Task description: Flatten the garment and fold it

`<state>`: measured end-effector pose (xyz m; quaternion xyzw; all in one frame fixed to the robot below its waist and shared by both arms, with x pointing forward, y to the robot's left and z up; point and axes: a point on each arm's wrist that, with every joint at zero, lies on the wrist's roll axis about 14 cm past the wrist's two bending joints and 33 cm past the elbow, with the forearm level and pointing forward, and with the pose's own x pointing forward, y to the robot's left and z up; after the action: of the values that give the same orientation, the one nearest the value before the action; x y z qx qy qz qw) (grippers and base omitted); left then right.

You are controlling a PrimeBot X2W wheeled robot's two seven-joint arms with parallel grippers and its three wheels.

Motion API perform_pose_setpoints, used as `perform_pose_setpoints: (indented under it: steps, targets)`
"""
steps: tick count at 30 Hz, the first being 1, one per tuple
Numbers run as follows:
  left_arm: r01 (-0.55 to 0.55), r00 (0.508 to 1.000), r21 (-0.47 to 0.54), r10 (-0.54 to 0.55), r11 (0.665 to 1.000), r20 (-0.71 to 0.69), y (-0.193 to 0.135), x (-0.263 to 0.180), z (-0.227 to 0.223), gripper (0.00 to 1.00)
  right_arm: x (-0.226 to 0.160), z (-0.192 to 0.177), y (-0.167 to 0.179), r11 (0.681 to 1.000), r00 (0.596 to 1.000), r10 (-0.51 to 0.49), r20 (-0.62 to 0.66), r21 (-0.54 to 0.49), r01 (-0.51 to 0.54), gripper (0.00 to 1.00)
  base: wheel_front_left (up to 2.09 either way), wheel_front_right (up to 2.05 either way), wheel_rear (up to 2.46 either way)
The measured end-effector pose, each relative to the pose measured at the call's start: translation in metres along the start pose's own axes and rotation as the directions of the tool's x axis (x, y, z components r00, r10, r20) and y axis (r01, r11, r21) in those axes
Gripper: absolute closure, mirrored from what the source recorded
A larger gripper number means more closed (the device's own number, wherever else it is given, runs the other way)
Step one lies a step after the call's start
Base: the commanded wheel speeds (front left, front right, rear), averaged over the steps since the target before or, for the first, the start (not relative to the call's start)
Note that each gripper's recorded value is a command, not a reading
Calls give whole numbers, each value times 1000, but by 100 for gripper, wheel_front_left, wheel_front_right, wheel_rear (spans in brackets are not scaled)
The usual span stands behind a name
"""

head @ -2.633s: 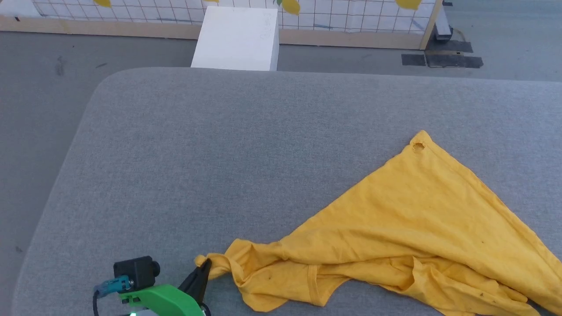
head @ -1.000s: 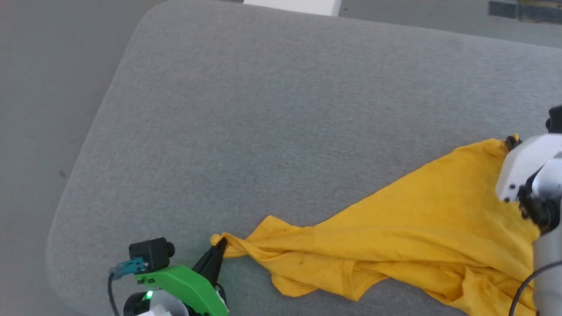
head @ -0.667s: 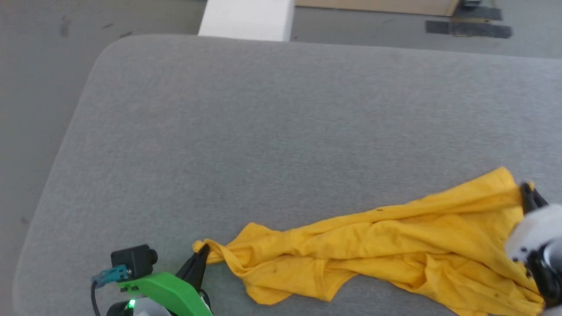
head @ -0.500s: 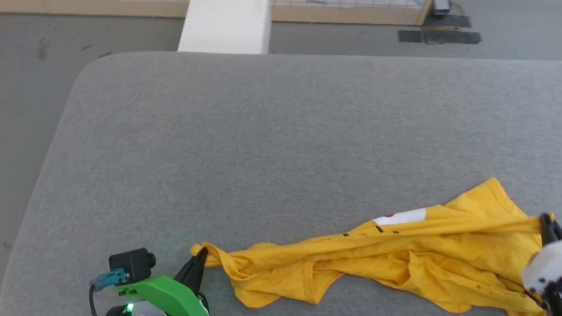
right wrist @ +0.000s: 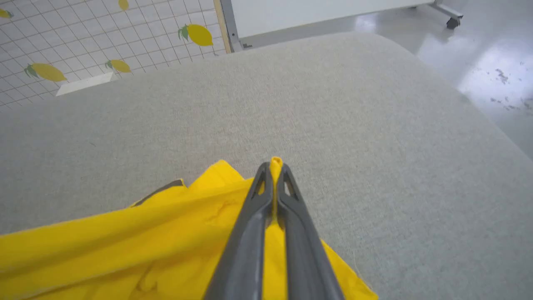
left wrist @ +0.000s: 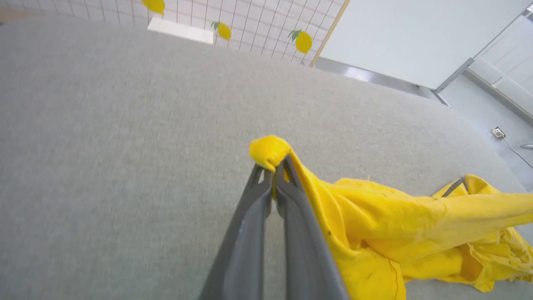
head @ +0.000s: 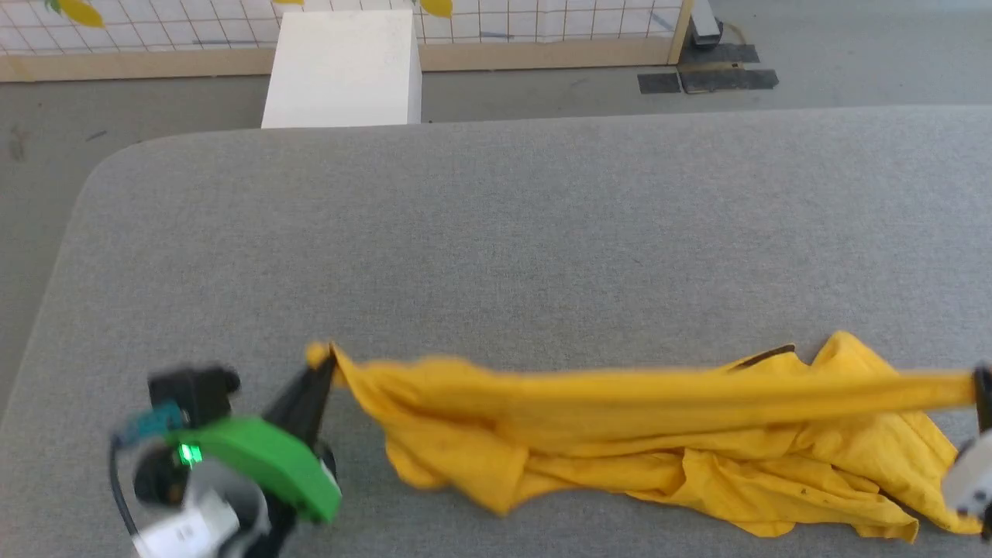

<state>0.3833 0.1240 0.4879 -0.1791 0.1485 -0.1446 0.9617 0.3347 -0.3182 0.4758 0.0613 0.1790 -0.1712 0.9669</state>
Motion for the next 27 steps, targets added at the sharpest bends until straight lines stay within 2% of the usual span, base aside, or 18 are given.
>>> perform_pose_setpoints:
  steps: [2, 6, 12, 16, 20, 22, 24, 27]
  targets:
    - [51, 997, 64, -55, 997, 53, -6, 15, 30, 100, 8, 31, 16, 998, 998, 36, 54, -61, -33, 100, 0, 0, 0]
    - [77, 982, 208, -109, 975, 151, -14, 46, 93, 100, 30, 93, 38, 977, 986, 103, 134, -201, -75, 100, 0, 0, 0]
    - [139, 937, 289, -220, 947, 273, -45, 92, 179, 100, 69, 166, 74, 928, 964, 186, 189, -357, -109, 100, 0, 0, 0]
    - [86, 909, 362, -222, 928, 354, -44, 125, 236, 100, 100, 207, 102, 895, 951, 220, 218, -433, -108, 100, 0, 0, 0]
    - [9, 876, 431, -215, 902, 431, -42, 152, 278, 100, 128, 244, 124, 878, 936, 227, 270, -473, -76, 100, 0, 0, 0]
    - [-30, 846, 444, -214, 895, 488, -43, 163, 299, 100, 142, 265, 132, 877, 926, 218, 309, -478, -47, 100, 0, 0, 0]
    - [-63, 806, 423, -204, 904, 555, -41, 171, 319, 100, 153, 282, 139, 882, 913, 212, 348, -471, -25, 100, 0, 0, 0]
    - [-120, 712, 417, -215, 901, 668, -41, 175, 353, 100, 166, 306, 153, 893, 881, 215, 422, -449, -3, 100, 0, 0, 0]
